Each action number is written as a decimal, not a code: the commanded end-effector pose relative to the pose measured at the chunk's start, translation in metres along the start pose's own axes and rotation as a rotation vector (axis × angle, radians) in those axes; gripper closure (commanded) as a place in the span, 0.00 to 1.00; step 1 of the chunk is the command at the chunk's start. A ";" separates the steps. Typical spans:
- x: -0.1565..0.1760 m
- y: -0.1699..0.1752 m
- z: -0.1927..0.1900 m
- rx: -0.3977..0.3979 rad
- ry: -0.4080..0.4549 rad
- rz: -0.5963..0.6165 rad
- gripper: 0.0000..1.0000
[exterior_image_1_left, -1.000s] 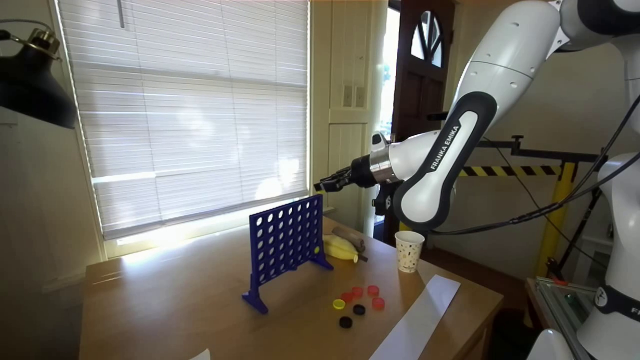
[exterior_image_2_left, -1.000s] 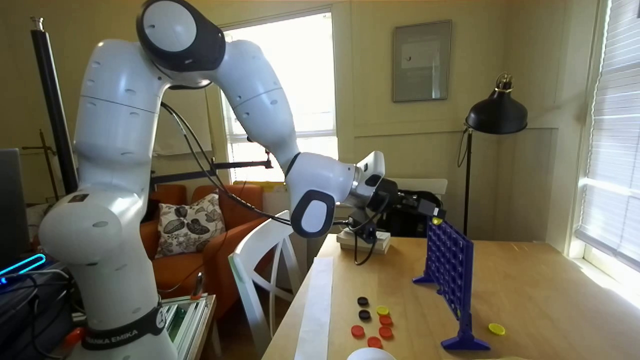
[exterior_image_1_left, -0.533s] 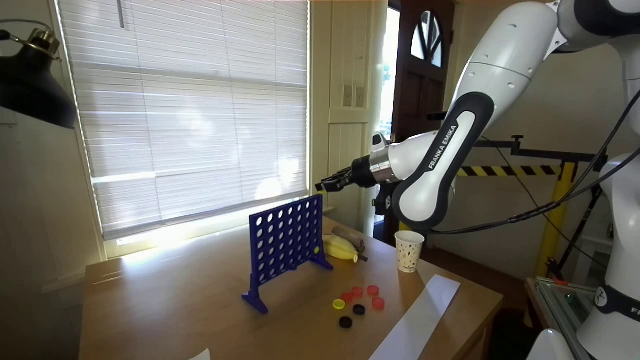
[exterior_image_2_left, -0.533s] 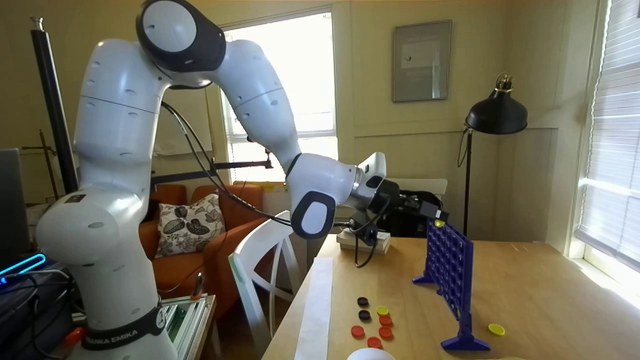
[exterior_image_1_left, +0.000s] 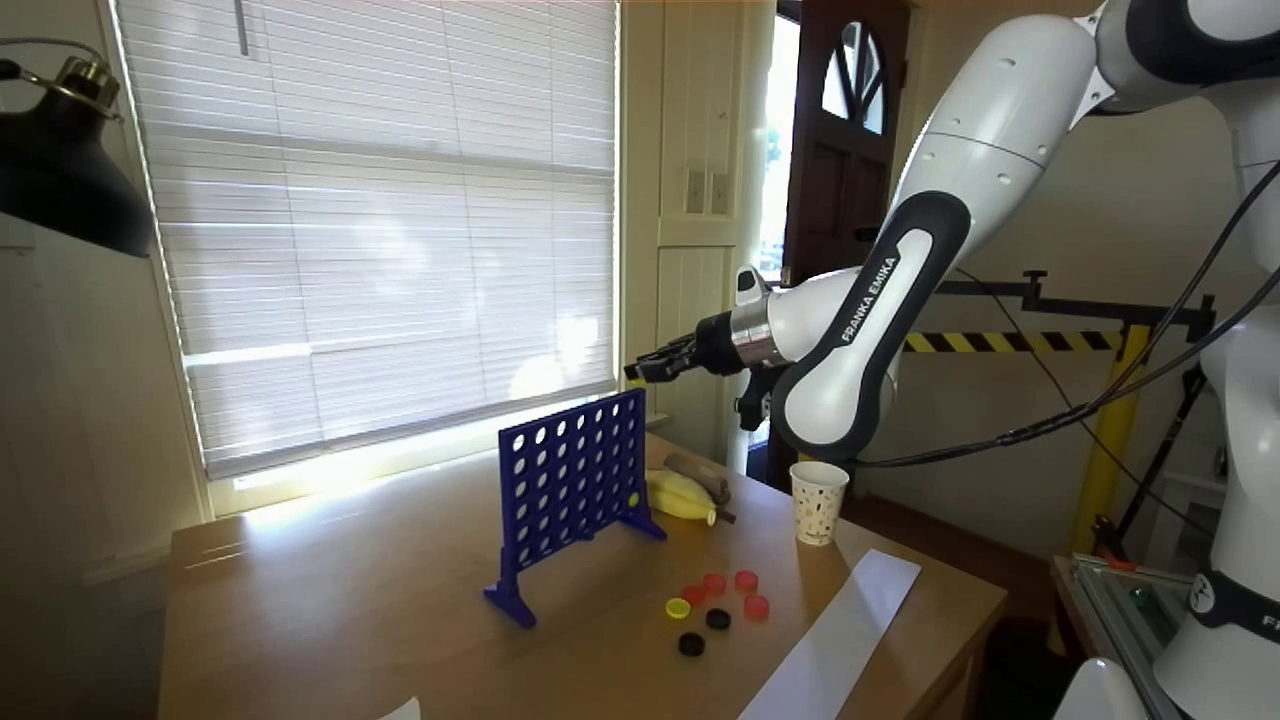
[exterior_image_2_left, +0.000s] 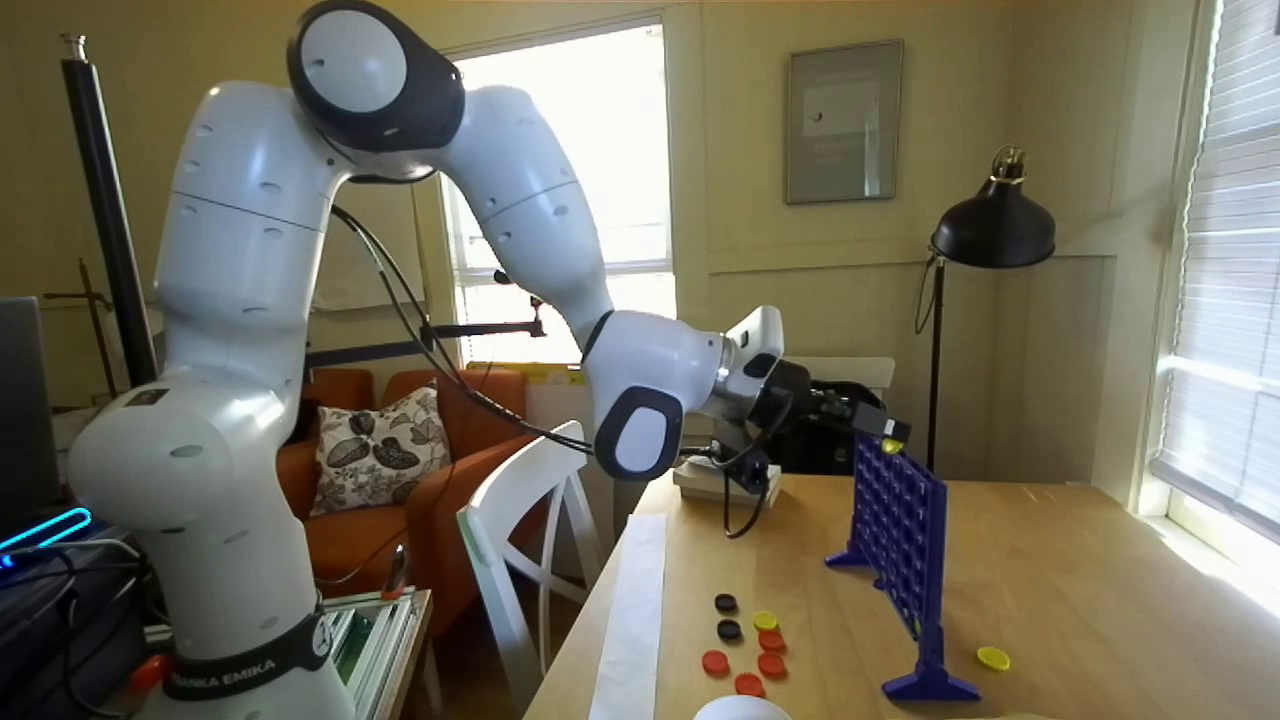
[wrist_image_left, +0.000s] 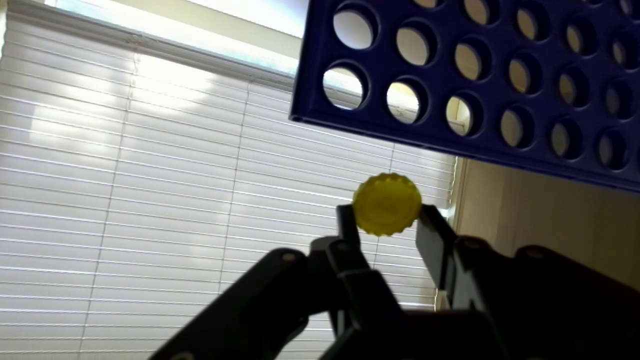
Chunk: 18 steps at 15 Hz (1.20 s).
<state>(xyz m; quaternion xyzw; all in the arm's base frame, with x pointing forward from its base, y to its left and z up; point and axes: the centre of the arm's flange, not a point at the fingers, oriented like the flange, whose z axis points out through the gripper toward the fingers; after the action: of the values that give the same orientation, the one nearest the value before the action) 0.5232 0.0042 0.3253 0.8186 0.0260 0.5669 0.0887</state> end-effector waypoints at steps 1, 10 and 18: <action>-0.004 -0.003 0.011 -0.010 0.046 -0.015 0.90; -0.009 -0.004 0.024 -0.007 0.075 -0.019 0.90; -0.008 -0.009 0.038 0.001 0.085 -0.025 0.90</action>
<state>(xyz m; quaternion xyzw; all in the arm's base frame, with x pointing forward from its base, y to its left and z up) 0.5466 0.0065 0.3091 0.8017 0.0317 0.5894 0.0948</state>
